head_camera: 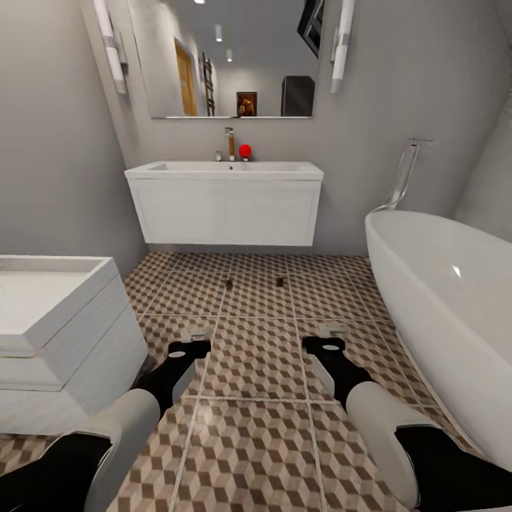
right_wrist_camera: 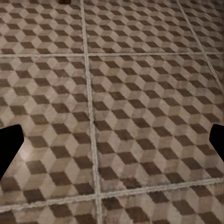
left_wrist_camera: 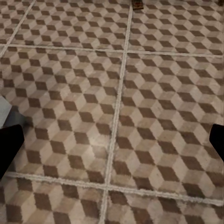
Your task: Take the four mousetraps from the cabinet in the bathroom and place them on the bathroom floor. Make sure all four end up on the same floor surface, and ensure that at least two of them are either under or directly next to the same bathroom sink.
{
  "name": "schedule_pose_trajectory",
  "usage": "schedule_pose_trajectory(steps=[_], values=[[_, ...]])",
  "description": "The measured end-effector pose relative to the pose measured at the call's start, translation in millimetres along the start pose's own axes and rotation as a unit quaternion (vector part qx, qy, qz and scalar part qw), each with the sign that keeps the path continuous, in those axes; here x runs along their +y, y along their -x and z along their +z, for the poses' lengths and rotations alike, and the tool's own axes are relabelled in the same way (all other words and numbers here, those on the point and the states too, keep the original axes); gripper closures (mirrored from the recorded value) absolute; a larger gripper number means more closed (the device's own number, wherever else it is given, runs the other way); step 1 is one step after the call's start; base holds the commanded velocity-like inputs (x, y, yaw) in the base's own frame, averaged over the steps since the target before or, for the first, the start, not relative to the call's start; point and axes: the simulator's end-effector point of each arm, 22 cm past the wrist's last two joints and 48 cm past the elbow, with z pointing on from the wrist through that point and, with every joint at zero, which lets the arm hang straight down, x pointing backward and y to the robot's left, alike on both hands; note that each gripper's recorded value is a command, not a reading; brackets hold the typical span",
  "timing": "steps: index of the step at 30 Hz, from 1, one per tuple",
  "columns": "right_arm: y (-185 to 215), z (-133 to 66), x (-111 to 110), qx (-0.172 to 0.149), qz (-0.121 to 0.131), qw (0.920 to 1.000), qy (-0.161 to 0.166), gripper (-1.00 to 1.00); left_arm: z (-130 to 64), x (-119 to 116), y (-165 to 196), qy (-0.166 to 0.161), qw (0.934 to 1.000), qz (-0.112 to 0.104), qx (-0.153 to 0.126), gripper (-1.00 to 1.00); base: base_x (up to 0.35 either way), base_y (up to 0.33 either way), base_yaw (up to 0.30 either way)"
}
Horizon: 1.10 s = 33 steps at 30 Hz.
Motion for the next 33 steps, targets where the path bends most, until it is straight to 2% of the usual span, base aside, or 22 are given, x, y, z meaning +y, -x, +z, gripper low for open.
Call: schedule_pose_trajectory(steps=[5,18,33], values=[[12.4,-7.4,-1.3,-0.01,0.002,0.9999,0.0,-1.0,-6.9,1.0,12.0,0.0,0.9999,-0.006,-0.009,-1.0,0.0,0.0,0.0],[39.5,-26.8,-6.2,-0.031,0.007,0.9995,0.0,-1.0,-25.3,3.5,37.1,-0.004,0.9982,-0.056,-0.021,-1.0,0.0,0.0,0.0],[71.6,-49.6,-17.7,-0.057,0.011,0.9983,-0.004,-1.0,-47.0,7.2,59.7,-0.005,0.997,-0.069,-0.036,-1.0,0.0,0.0,0.0]])
